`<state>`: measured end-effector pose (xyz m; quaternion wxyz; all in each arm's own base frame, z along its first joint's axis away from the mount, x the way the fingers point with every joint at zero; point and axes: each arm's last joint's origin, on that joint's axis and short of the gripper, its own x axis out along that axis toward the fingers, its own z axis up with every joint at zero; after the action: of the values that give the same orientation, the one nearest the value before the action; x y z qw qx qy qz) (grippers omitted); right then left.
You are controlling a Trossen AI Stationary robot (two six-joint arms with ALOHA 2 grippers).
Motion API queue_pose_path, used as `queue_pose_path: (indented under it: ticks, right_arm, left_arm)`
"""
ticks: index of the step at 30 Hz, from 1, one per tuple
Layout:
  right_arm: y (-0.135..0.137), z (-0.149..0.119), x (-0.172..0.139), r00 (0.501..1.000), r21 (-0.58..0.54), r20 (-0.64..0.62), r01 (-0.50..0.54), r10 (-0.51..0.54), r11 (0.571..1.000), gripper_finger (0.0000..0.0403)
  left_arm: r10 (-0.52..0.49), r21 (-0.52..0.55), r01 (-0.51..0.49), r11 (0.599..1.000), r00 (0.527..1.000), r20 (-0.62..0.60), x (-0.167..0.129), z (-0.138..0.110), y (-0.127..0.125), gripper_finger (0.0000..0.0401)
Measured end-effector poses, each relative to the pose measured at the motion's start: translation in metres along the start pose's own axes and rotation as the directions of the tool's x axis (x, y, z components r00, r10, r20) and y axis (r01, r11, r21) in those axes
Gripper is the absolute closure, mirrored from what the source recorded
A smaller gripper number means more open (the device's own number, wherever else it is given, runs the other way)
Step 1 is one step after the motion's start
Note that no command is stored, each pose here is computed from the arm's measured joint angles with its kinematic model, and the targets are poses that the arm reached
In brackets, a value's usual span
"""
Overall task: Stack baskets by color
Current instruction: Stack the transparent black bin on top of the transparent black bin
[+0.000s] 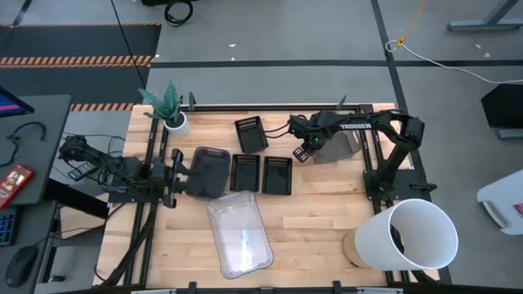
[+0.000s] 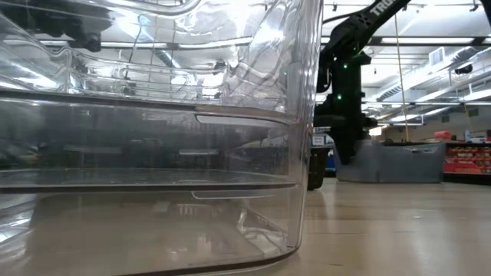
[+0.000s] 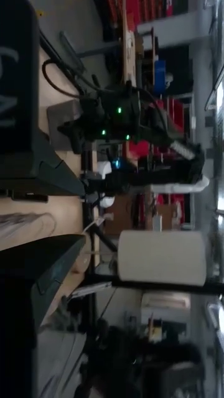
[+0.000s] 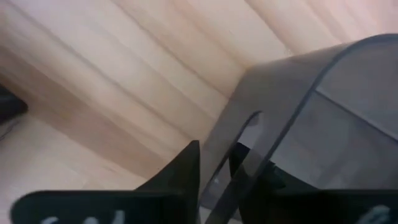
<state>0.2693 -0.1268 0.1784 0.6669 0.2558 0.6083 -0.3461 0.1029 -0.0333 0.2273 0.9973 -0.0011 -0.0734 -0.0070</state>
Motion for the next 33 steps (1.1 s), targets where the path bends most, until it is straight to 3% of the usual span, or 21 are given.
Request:
queue_pose_path:
  ticks: [6, 11, 20, 25, 33]
  right_arm:
    - [0.005, -0.004, -0.001, 1.0, -0.022, -0.016, 0.006, -0.006, 1.0, 0.0359]
    - [0.009, -0.008, -0.002, 1.0, -0.06, -0.028, 0.01, -0.011, 0.998, 0.0393]
    - [0.024, -0.013, -0.013, 0.999, -0.129, -0.03, 0.017, -0.021, 0.991, 0.0395]
    - [0.039, -0.013, -0.038, 0.998, -0.183, 0.014, 0.066, -0.064, 0.981, 0.0397]
    - [0.067, -0.012, -0.089, 0.989, -0.232, 0.14, 0.079, -0.047, 0.969, 0.0397]
  left_arm:
    - [-0.136, 0.016, 0.137, 0.991, 0.991, -0.013, 0.0, -0.003, -0.004, 0.0284]
    - [-0.155, 0.033, 0.155, 0.987, 0.988, -0.023, -0.001, -0.018, -0.005, 0.0284]
    - [-0.149, 0.016, 0.149, 0.989, 0.989, -0.013, -0.008, -0.018, -0.002, 0.0285]
    - [-0.146, 0.022, 0.145, 0.989, 0.989, 0.039, -0.018, -0.014, 0.002, 0.0285]
    - [-0.173, 0.024, 0.172, 0.985, 0.984, 0.049, -0.023, -0.014, 0.004, 0.0285]
